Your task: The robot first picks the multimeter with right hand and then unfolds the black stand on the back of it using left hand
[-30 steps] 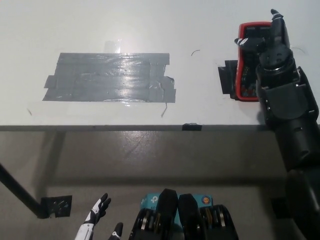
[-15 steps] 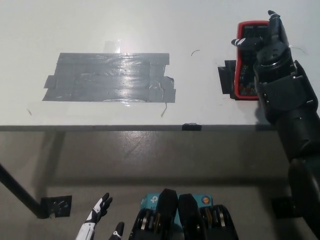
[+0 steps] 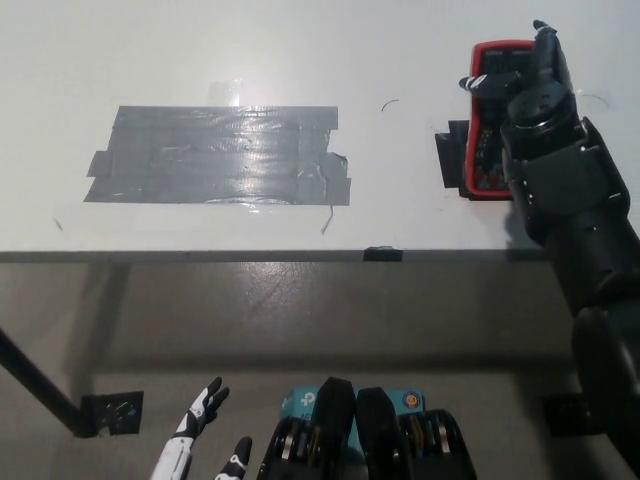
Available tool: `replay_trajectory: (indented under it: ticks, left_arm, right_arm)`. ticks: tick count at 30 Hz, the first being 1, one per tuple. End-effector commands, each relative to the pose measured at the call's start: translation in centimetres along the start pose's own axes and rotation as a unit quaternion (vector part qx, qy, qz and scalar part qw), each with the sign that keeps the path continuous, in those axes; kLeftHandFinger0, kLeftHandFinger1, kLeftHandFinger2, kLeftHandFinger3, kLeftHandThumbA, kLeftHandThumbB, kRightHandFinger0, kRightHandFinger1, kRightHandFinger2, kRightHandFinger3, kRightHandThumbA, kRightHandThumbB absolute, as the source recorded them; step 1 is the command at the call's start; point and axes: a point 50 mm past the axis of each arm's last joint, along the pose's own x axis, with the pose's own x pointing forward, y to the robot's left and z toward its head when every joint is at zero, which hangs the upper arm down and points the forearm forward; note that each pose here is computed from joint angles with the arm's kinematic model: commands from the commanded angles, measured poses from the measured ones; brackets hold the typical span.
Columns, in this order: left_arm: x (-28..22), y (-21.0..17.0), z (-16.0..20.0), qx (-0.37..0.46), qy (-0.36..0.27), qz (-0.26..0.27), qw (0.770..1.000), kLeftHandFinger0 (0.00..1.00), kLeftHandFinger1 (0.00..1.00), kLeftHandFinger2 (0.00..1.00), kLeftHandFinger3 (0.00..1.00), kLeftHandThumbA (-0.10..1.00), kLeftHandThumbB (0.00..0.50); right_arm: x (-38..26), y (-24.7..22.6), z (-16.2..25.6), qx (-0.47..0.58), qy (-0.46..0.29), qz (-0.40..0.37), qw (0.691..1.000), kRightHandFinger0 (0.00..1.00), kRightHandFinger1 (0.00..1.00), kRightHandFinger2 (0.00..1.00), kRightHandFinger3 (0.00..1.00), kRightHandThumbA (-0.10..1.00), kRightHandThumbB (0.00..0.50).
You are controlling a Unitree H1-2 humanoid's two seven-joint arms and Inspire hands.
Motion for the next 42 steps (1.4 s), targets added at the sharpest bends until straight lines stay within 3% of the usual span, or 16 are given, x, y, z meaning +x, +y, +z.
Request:
replay_trajectory:
  ticks: [1, 2, 4, 6, 8, 12, 14, 16, 20, 22, 23, 26, 29, 35, 39, 42]
  left_arm:
    - [0.3, 0.4, 0.6, 0.003, -0.029, 0.017, 0.999, 1.0, 1.0, 0.97, 1.0, 0.64, 0.165]
    - [0.4, 0.5, 0.7, 0.005, -0.029, 0.015, 0.999, 1.0, 1.0, 0.97, 1.0, 0.64, 0.164]
    - [0.6, 0.6, 0.6, 0.004, -0.033, 0.017, 0.999, 1.0, 1.0, 0.96, 1.0, 0.63, 0.16]
    - [0.8, 0.7, 0.7, 0.0, -0.036, 0.016, 0.999, 1.0, 1.0, 0.96, 1.0, 0.62, 0.162]
    - [1.0, 0.9, 0.7, 0.003, -0.035, 0.018, 0.999, 1.0, 1.0, 0.96, 1.0, 0.63, 0.171]
    - [1.2, 1.1, 0.9, 0.01, -0.032, 0.021, 0.999, 1.0, 1.0, 0.97, 1.0, 0.67, 0.176]
    - [1.3, 1.1, 0.9, 0.008, -0.03, 0.023, 0.999, 1.0, 1.0, 0.97, 1.0, 0.67, 0.179]
    - [1.3, 1.1, 0.9, 0.011, -0.032, 0.023, 0.999, 1.0, 1.0, 0.97, 1.0, 0.68, 0.177]
    - [1.4, 1.2, 1.0, 0.01, -0.034, 0.02, 0.999, 1.0, 1.0, 0.98, 1.0, 0.67, 0.171]
    - [1.5, 1.2, 1.0, 0.008, -0.036, 0.02, 0.999, 1.0, 1.0, 0.97, 1.0, 0.66, 0.166]
    - [1.5, 1.2, 1.0, 0.01, -0.033, 0.018, 0.999, 1.0, 1.0, 0.98, 1.0, 0.66, 0.173]
    - [1.6, 1.1, 1.0, 0.01, -0.035, 0.02, 0.999, 1.0, 1.0, 0.97, 1.0, 0.66, 0.168]
    - [1.5, 1.1, 1.1, 0.009, -0.035, 0.019, 0.999, 1.0, 1.0, 0.97, 1.0, 0.66, 0.173]
    - [1.6, 1.0, 1.0, 0.007, -0.034, 0.021, 0.999, 1.0, 1.0, 0.96, 1.0, 0.63, 0.17]
    - [1.5, 1.1, 1.1, 0.004, -0.032, 0.022, 0.999, 1.0, 1.0, 0.96, 1.0, 0.63, 0.176]
    - [1.4, 1.1, 1.5, 0.002, -0.038, 0.026, 0.999, 1.0, 1.0, 0.97, 1.0, 0.66, 0.19]
  right_arm:
    - [0.3, -0.6, 1.5, 0.016, -0.014, -0.036, 0.999, 1.0, 1.0, 1.0, 1.0, 0.27, 0.275]
    - [0.4, -0.6, 0.7, 0.017, -0.01, -0.044, 0.999, 0.74, 0.71, 0.76, 1.0, -0.05, 0.244]
    - [0.5, -0.5, -0.9, 0.018, 0.007, -0.052, 0.998, 0.16, 0.24, 0.38, 1.0, -0.1, 0.219]
    - [0.6, -0.3, -2.0, 0.026, 0.018, -0.054, 0.998, 0.0, 0.09, 0.27, 1.0, -0.1, 0.212]
    - [0.6, -0.1, -2.2, 0.028, 0.025, -0.056, 0.998, 0.24, 0.4, 0.53, 1.0, -0.1, 0.241]
    - [0.5, 0.1, -2.2, 0.023, 0.035, -0.056, 0.998, 0.32, 0.37, 0.45, 1.0, -0.1, 0.214]
    - [0.5, 0.2, -2.3, 0.035, 0.033, -0.057, 0.997, 0.88, 0.92, 0.85, 0.97, -0.1, 0.209]
    - [0.5, 0.2, -2.3, 0.04, 0.031, -0.056, 0.997, 1.0, 1.0, 0.94, 0.85, -0.1, 0.202]
    - [0.7, -0.1, -2.2, 0.072, 0.026, -0.057, 0.995, 0.51, 0.53, 0.52, 0.73, -0.1, 0.191]
    - [0.9, -0.5, -1.5, 0.103, 0.023, -0.04, 0.994, 0.01, 0.04, 0.26, 0.89, -0.1, 0.151]
    - [0.9, -0.8, -0.8, 0.138, 0.023, -0.04, 0.989, 0.0, 0.0, 0.23, 0.81, -0.1, 0.154]
    - [0.8, -1.1, 0.3, 0.185, 0.003, -0.032, 0.982, 0.0, 0.06, 0.19, 0.36, -0.1, 0.142]
    - [0.1, -1.6, 2.3, 0.287, -0.049, -0.017, 0.956, 0.0, 0.02, 0.57, 0.79, -0.1, 0.13]
    - [-2.3, -3.7, 6.6, 0.481, -0.103, 0.07, 0.868, 0.0, 0.24, 0.76, 0.78, -0.1, 0.117]
    - [-4.9, -5.2, 8.6, 0.561, -0.132, 0.119, 0.809, 0.0, 0.37, 0.86, 1.0, -0.1, 0.139]
    - [-6.7, -6.0, 9.4, 0.592, -0.138, 0.145, 0.781, 0.0, 0.31, 0.83, 1.0, -0.1, 0.13]
